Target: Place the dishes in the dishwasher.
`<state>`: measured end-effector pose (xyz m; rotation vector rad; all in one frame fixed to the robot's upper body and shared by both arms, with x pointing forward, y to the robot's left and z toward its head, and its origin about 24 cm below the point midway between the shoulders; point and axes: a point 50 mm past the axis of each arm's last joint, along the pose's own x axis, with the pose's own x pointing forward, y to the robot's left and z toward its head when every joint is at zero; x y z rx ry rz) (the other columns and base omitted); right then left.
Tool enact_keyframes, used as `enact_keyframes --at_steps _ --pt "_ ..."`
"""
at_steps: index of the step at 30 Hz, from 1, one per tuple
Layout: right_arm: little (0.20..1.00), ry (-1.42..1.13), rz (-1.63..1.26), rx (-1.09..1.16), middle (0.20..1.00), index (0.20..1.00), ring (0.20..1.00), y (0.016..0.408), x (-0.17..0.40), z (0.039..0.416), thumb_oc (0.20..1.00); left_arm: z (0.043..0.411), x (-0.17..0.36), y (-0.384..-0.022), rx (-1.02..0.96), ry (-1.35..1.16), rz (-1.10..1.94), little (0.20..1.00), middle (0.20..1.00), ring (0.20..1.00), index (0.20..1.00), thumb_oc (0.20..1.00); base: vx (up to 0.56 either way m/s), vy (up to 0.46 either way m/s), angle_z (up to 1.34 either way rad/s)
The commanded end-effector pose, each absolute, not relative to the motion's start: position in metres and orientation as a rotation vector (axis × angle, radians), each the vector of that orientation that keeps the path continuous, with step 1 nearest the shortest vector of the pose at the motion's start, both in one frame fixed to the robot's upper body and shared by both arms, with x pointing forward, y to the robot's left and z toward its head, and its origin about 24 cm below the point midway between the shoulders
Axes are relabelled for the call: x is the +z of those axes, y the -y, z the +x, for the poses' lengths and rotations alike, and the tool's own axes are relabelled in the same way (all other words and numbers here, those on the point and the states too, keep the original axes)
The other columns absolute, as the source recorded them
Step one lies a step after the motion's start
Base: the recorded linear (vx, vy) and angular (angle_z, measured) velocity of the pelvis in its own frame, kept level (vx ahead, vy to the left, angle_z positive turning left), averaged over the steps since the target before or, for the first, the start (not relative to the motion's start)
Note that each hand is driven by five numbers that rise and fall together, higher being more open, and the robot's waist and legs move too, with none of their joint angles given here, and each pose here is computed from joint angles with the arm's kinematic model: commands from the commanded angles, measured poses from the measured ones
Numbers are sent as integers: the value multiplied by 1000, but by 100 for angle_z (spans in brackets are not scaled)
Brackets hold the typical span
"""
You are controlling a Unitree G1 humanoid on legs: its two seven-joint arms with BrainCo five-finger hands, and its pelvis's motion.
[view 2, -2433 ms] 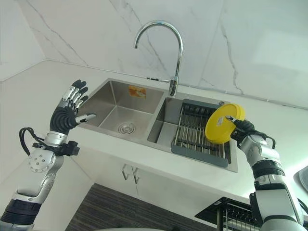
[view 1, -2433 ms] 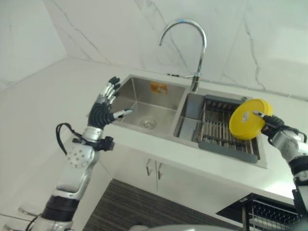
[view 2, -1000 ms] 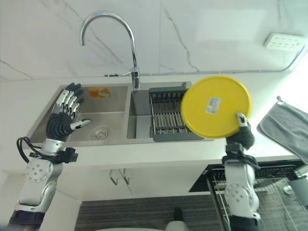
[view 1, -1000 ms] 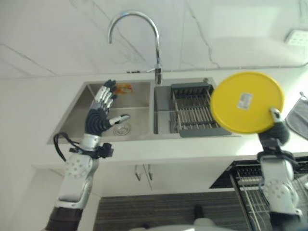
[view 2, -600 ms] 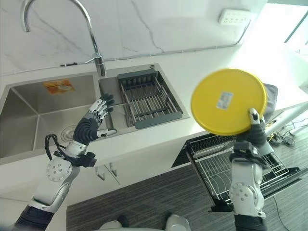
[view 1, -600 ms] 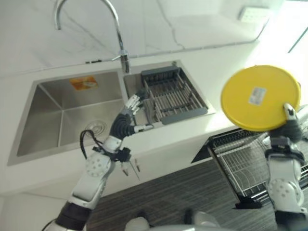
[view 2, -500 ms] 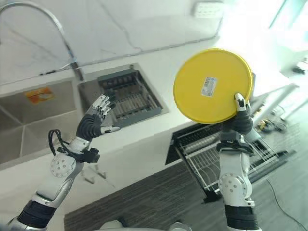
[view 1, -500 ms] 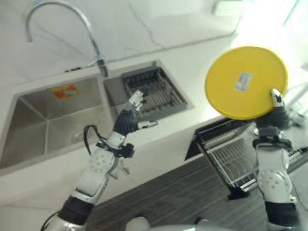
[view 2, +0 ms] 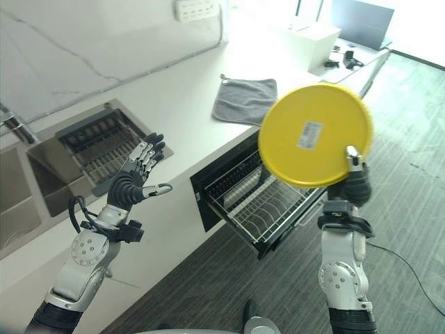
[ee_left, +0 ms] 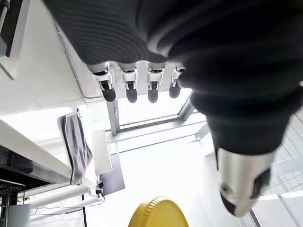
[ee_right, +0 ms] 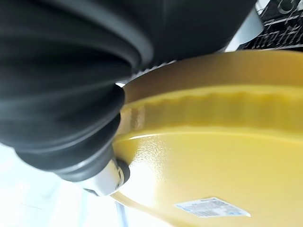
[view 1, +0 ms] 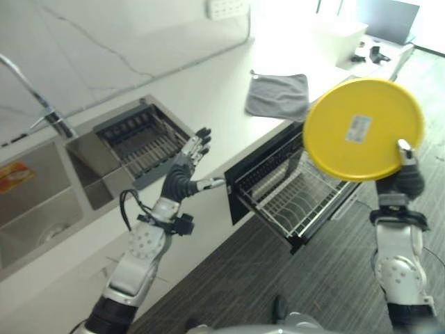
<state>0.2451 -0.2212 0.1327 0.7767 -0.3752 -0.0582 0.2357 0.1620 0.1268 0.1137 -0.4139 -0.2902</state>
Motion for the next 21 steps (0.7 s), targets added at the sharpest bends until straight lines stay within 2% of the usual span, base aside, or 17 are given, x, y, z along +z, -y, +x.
enact_keyframes --at_steps 1,5,9,16,21 --pt "200 589 747 147 200 200 200 204 181 244 200 227 149 -170 -263 573 200 1000 1000 1000 1000 1000 48 -258 -35" --pt "200 574 738 183 200 200 200 191 181 246 200 226 153 -169 -267 584 188 1000 1000 1000 1000 1000 108 -75 -66" --pt "200 555 712 209 200 200 200 171 176 247 200 231 149 -157 -282 579 191 1000 1000 1000 1000 1000 199 150 2" --pt "200 561 719 272 200 200 200 180 177 238 200 238 153 -139 -344 602 184 1000 1000 1000 1000 1000 208 138 13" --pt "200 581 729 290 200 200 200 173 182 239 200 237 157 -133 -357 614 168 1000 1000 1000 1000 1000 70 -104 37"
